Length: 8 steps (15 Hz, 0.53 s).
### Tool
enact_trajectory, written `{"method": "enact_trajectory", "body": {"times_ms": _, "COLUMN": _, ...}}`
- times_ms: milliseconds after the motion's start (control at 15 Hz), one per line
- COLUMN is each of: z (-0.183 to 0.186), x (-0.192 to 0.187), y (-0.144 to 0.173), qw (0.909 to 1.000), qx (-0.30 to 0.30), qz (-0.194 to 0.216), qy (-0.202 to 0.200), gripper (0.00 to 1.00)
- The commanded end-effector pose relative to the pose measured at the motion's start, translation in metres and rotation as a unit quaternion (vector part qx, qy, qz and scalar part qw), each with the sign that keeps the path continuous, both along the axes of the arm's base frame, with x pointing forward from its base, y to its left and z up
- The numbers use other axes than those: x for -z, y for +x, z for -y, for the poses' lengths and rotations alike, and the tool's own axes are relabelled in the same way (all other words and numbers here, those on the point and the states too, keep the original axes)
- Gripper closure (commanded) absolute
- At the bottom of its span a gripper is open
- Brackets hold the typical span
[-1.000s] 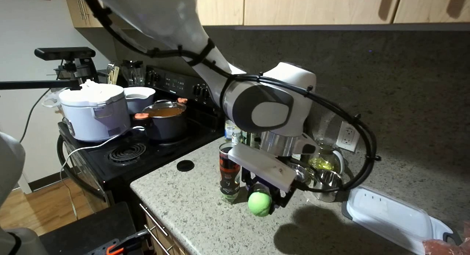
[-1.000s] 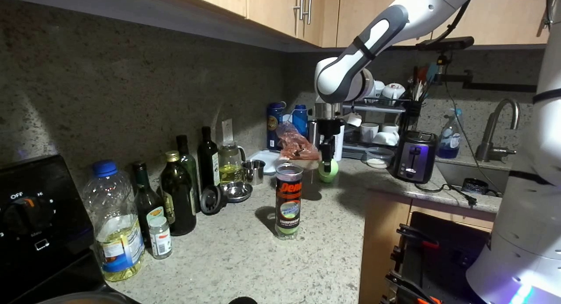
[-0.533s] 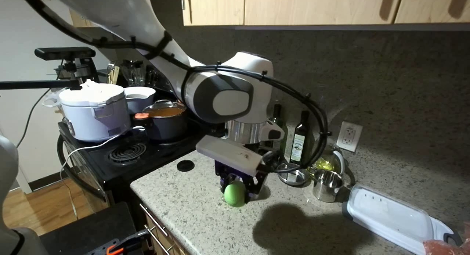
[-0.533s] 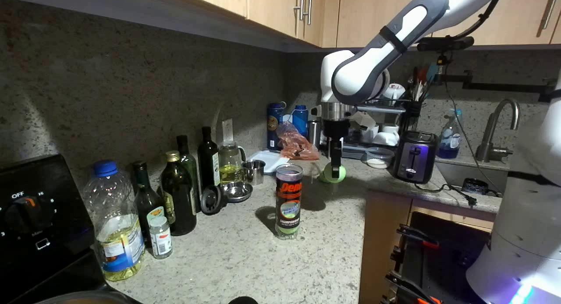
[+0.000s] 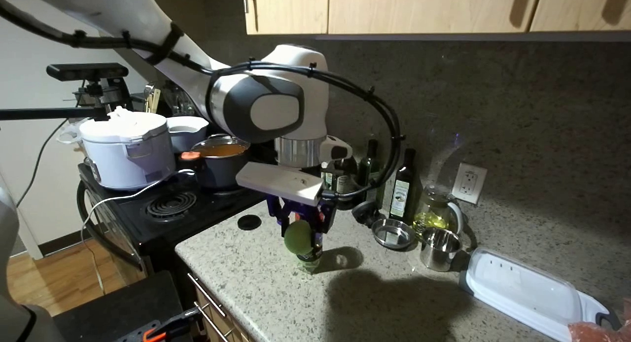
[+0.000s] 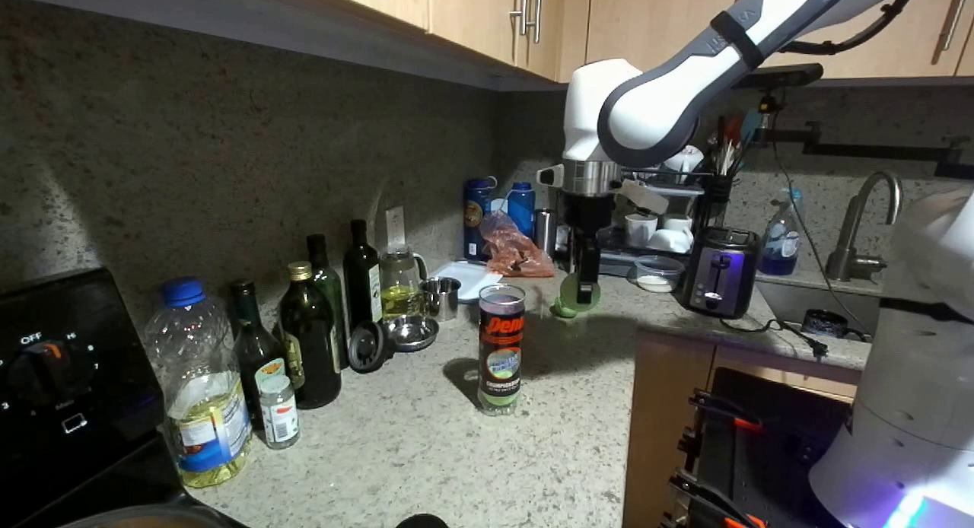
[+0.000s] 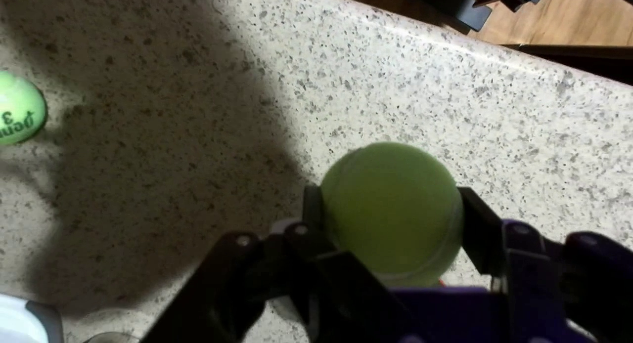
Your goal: Put the two tennis balls inside the container then place the black lid on top of the container
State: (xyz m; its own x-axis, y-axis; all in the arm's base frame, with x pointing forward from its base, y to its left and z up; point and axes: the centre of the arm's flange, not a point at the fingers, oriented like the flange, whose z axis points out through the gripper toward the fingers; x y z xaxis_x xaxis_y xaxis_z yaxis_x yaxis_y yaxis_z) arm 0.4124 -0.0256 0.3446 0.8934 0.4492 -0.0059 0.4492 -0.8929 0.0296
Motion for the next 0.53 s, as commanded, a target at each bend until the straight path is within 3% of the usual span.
{"method": "enact_trajectory", "body": {"times_ms": 0, "z": -0.017, "x": -0.016, "y": -0.01, "qw": 0.9995, "qx": -0.018, "qz": 0.024, "qy": -0.01, "gripper": 0.58}}
{"method": "enact_trajectory", "body": {"times_ms": 467, "z": -0.04, "x": -0.037, "y": 0.003, "qw": 0.9967, "qx": -0.061, "qz": 0.052, "qy": -0.01, "gripper": 0.58}}
